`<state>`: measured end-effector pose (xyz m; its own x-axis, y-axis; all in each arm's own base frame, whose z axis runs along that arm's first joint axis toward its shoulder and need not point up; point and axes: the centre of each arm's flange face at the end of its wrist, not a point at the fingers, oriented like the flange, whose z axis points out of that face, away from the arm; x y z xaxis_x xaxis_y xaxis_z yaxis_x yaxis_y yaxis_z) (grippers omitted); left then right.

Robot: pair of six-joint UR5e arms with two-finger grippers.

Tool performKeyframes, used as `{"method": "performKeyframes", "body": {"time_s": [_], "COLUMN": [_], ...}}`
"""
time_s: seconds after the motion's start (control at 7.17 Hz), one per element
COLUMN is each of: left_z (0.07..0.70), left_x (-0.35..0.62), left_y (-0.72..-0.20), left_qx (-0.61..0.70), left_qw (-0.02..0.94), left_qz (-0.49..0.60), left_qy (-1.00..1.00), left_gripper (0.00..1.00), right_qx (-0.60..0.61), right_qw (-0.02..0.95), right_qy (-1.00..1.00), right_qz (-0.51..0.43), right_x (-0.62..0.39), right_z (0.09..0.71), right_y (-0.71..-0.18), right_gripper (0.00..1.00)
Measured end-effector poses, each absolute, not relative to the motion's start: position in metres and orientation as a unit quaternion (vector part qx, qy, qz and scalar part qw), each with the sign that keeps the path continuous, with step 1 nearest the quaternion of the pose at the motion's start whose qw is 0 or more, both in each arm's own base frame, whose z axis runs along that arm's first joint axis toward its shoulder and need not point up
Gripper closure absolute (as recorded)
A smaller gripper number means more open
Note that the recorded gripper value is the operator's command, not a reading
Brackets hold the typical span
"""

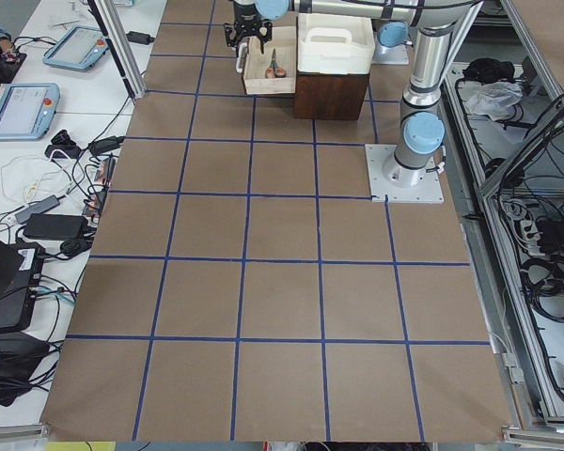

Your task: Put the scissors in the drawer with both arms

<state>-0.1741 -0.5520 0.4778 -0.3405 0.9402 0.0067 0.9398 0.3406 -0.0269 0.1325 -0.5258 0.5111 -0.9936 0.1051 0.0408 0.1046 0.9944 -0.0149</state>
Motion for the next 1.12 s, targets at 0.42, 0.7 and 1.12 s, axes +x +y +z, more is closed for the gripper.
{"method": "performKeyframes", "body": {"time_s": [0.42,0.7,1.12], "left_z": [0.519,0.512,0.503], "left_x": [-0.092,-0.092,-0.114], "left_y": [-0.532,-0.53,-0.519], "left_qx": [-0.443,-0.311,-0.079], "left_qw": [0.011,0.014,0.021], "left_qz": [0.02,0.027,0.019], "left_qy": [-0.896,-0.95,-0.996], "left_gripper": [0.02,0.0,0.0], "right_qx": [-0.005,0.018,0.034], "right_qw": [0.016,0.013,0.003], "right_qy": [-1.0,-0.999,-0.999], "right_qz": [0.0,-0.025,-0.036], "right_x": [0.151,0.151,0.152], "right_z": [0.509,0.506,0.505], "right_y": [-0.52,-0.514,-0.511], "right_gripper": [0.0,0.0,0.0]}}
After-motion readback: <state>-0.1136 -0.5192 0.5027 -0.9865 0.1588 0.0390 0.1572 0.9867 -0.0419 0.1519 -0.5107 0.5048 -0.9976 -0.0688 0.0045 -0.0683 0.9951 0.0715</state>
